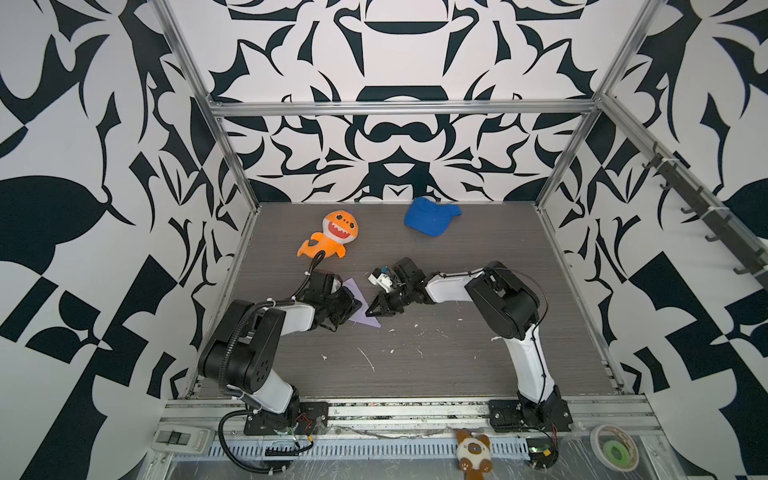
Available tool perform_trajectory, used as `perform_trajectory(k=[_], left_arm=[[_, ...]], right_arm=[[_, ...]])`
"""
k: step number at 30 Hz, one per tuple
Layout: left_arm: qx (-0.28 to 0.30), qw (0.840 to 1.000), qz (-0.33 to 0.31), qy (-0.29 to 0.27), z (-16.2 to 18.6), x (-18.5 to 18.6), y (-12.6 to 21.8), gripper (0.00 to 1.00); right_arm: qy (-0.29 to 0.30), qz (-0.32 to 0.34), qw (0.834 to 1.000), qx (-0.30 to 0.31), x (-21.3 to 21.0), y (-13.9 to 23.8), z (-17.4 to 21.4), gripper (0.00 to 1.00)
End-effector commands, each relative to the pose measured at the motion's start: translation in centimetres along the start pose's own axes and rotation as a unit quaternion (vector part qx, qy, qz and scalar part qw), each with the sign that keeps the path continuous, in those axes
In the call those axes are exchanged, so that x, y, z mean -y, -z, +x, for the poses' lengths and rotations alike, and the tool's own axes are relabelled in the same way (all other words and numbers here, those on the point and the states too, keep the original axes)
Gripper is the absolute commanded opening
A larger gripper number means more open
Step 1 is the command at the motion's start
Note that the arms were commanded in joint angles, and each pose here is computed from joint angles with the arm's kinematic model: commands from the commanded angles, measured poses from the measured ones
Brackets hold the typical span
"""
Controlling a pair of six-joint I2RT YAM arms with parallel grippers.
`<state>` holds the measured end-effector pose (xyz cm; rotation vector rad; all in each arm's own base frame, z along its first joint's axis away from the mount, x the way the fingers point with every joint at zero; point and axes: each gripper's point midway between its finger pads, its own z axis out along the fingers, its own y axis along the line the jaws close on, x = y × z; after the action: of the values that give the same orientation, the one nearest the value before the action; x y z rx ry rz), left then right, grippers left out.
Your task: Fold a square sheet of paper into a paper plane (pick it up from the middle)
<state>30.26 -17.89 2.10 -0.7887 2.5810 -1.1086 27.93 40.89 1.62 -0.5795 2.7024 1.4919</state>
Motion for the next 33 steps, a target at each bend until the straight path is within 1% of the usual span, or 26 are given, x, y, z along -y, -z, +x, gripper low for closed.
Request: perform_trajectory(k=[1, 6, 11, 16, 22, 28, 33], left_arm=[[-0.002, 1.000, -0.020, 0.009, 0.2, -1.2, -0.4, 0.10], [-0.007, 1.000, -0.020, 0.009, 0.2, -1.2, -0.7, 0.10], [-0.001, 0.999, -0.035, 0.014, 0.3, -1.9, -0.5, 0.10], [0.001, 0.999, -0.046, 0.020, 0.4, -2.7, -0.4, 0.10], [0.000, 0.999, -0.043, 0.019, 0.5, -2.6, -0.4, 0.10], [0.002, 0.999, -0.044, 0.020, 0.5, -2.6, -0.3, 0.10], [0.007, 0.999, -0.046, 0.021, 0.4, -2.6, -0.1, 0.10]], right_arm=[[-0.107, 0.124, 0.985, -0.049, 8.1, -0.3, 4.8, 0.07], [-0.104, 0.114, 0.987, -0.045, 7.2, 0.0, 4.3, 0.09], [-0.097, 0.087, 0.991, -0.034, 4.7, 1.0, 3.1, 0.15], [-0.088, 0.059, 0.994, -0.028, 2.5, 2.2, 2.5, 0.16], [-0.083, 0.040, 0.995, -0.035, 1.3, 2.6, 2.8, 0.16], [-0.084, 0.067, 0.993, -0.045, 2.5, 2.7, 3.7, 0.13], [-0.093, 0.108, 0.988, -0.062, 5.2, 2.2, 5.1, 0.11]])
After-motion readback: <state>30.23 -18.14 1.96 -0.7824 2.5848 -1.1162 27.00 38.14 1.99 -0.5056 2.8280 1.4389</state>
